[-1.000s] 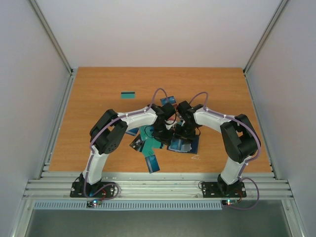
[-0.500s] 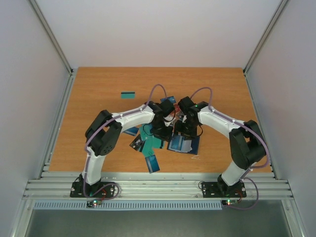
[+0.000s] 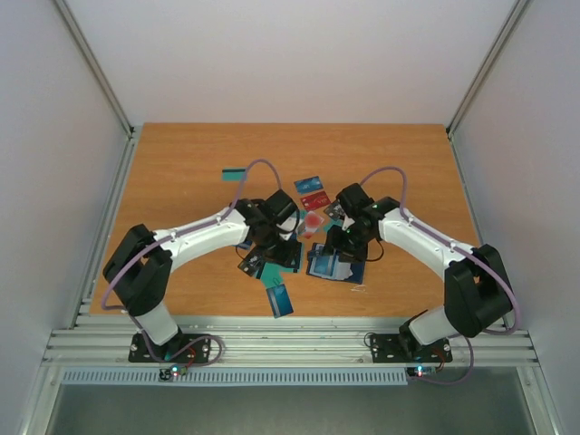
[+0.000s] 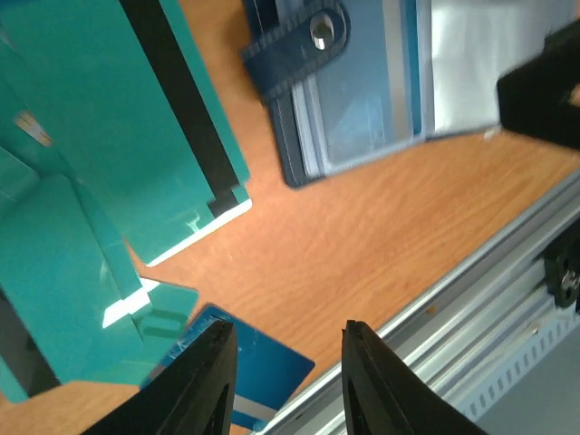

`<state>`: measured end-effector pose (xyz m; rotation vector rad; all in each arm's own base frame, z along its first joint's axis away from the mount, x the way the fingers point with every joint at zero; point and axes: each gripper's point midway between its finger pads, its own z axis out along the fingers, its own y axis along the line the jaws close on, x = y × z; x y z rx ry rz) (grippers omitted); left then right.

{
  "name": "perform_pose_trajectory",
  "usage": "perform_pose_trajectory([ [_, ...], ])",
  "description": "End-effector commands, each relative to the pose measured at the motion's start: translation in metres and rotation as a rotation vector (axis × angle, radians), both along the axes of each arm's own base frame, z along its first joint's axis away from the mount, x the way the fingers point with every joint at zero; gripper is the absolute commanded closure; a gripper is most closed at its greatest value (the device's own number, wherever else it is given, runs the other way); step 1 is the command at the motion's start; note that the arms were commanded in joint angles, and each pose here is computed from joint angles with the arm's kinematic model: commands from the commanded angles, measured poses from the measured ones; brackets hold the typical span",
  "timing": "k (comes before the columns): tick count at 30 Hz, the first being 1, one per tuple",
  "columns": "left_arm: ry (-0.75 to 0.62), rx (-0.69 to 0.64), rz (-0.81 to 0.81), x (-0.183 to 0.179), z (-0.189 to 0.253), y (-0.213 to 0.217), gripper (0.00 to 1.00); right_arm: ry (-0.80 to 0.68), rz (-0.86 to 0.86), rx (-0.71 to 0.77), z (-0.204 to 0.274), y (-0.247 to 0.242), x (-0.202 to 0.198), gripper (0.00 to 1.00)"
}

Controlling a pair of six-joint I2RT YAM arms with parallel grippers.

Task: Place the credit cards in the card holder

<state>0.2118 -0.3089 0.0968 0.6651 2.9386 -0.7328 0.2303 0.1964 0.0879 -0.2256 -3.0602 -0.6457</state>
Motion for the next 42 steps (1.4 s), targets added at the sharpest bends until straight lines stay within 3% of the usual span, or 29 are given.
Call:
perform_pose_trajectory([
  [1, 0.019, -0.113, -0.026, -0.019, 0.008, -0.02, 0.67, -0.011, -0.024, 0.049, 0.005, 0.009, 0.001, 0.49],
  [6, 0.059, -0.131, -0.066, -0.028, -0.005, -0.041, 0.68, -0.015, -0.025, 0.038, -0.003, 0.01, 0.007, 0.55],
  [20, 0.091, -0.115, -0.053, 0.008, -0.042, -0.099, 0.7, 0.055, -0.029, 0.013, -0.037, -0.01, 0.017, 0.73],
  [30, 0.034, -0.068, -0.035, 0.032, -0.056, -0.101, 0.72, 0.113, -0.028, 0.006, -0.061, -0.024, 0.009, 0.85],
  [42, -0.028, -0.003, 0.043, 0.067, -0.058, -0.076, 0.72, 0.17, -0.005, -0.024, -0.091, -0.038, -0.001, 0.92],
])
